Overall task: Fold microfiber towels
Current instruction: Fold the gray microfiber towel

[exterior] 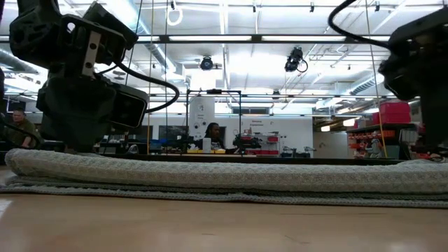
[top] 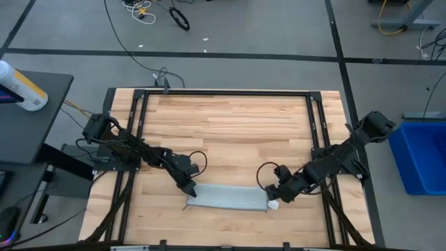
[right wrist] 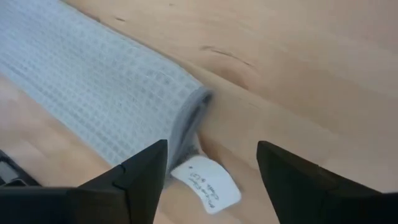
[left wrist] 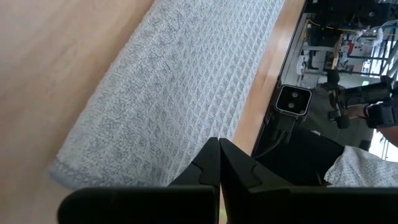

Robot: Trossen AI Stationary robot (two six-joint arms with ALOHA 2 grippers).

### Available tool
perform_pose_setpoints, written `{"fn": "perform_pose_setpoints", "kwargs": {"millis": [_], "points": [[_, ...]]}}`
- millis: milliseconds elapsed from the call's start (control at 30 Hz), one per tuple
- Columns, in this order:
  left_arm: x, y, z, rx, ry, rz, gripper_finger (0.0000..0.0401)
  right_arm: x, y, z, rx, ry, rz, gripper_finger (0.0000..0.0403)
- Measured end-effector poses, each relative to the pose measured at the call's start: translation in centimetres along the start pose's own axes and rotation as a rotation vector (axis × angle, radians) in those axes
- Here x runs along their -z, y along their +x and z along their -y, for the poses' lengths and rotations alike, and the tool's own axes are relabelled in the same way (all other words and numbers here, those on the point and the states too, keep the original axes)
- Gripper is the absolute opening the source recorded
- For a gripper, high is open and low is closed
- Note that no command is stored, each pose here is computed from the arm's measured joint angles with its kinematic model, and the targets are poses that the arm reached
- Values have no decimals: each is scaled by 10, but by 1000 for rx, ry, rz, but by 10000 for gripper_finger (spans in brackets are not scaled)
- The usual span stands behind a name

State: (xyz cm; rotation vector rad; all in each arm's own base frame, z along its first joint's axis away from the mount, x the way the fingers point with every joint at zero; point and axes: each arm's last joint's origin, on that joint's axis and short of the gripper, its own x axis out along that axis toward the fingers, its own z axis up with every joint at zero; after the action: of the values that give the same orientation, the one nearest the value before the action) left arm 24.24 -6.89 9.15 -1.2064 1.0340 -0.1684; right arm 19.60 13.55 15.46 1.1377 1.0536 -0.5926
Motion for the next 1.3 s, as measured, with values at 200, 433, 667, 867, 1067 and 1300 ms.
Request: {"fn": "perform_pose_setpoints", "kwargs": {"millis": [200, 433, 667, 867, 1067, 1300], "points": [[0, 0, 0, -5, 4, -1, 0, -6, 11, -7, -2, -8, -32, 269], [0, 0, -1, -15, 11, 3, 0, -2, 21, -20, 15, -26, -55, 260], [0, 0, -1, -16, 9, 7, 0, 5, 41, -22, 57, -40, -79, 272], [0, 0, -1, -16, 4, 11, 0, 3, 43, -23, 40, -23, -70, 261], [0, 0, -1, -16, 4, 11, 0, -1, 46, -26, 6, -17, -72, 261], [0, 0, -1, -16, 5, 12, 0, -2, 51, -20, -48, 7, -59, 264]]}}
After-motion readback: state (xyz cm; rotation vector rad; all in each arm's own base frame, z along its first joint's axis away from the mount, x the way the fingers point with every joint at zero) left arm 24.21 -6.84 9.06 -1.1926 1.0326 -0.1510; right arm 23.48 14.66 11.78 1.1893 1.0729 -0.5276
